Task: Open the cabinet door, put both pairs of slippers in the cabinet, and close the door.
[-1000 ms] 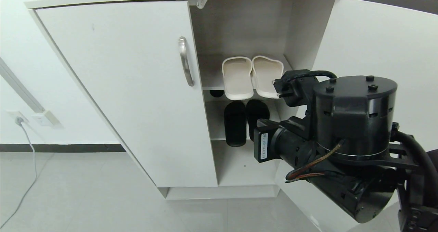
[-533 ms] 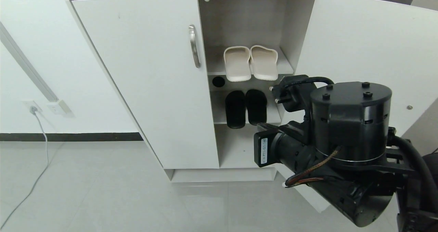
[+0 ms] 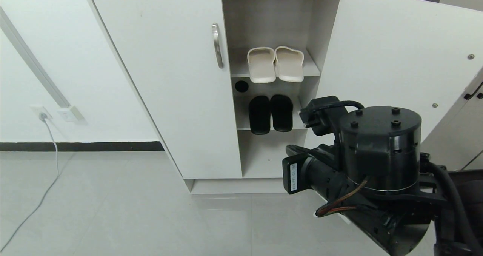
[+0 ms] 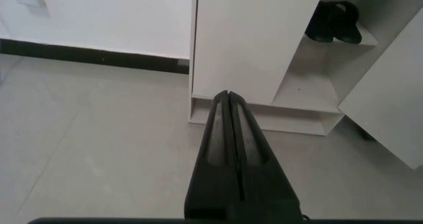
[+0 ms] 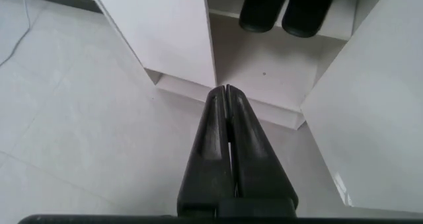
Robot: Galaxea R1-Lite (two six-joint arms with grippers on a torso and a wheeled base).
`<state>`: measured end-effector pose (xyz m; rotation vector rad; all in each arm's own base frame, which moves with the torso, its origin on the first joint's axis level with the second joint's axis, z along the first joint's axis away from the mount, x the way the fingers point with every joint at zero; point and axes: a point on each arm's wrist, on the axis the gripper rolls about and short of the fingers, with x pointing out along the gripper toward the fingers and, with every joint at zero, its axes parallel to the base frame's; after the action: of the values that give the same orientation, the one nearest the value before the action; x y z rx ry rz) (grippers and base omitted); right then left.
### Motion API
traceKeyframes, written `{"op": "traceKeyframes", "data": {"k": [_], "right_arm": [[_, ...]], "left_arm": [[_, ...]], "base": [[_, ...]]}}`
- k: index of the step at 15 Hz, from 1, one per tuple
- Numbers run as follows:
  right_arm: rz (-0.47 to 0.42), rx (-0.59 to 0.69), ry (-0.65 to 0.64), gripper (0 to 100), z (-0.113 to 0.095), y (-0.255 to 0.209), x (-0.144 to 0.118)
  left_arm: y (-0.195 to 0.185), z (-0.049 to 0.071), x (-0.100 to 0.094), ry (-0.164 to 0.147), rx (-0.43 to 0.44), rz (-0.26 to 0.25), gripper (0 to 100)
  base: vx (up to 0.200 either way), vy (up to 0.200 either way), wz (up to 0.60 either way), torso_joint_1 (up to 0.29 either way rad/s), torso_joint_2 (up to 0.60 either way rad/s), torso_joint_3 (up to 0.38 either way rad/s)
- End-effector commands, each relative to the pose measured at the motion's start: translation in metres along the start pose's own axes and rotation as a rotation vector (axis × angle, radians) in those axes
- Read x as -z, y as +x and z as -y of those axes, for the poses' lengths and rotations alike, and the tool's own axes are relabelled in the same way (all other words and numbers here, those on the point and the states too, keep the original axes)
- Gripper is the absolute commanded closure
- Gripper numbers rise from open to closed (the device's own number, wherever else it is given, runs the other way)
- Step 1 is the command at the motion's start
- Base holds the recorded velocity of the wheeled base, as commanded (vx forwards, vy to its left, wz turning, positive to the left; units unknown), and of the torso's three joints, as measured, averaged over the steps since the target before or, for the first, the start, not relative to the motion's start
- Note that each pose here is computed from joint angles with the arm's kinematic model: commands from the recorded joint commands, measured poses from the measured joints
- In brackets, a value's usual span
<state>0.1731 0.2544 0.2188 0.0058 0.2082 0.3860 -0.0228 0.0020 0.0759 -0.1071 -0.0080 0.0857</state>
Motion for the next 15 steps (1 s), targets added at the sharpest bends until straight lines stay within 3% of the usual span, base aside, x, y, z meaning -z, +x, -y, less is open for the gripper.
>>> {"op": "traceKeyframes", "data": {"k": [1, 15], "right_arm": [[-0.011, 0.004, -0.008, 100, 0.0, 0.001, 0.004], [-0.041, 0.006, -0.034, 100, 0.0, 0.005, 0.015]], "left_arm": [[0.0, 0.0, 0.0, 0.0, 0.0, 0.0, 100], [0.0, 0.0, 0.0, 0.0, 0.0, 0.0, 100]], "base": [[0.0, 0.0, 0.0, 0.0, 0.0, 0.0], [0.0, 0.0, 0.0, 0.0, 0.0, 0.0]]}}
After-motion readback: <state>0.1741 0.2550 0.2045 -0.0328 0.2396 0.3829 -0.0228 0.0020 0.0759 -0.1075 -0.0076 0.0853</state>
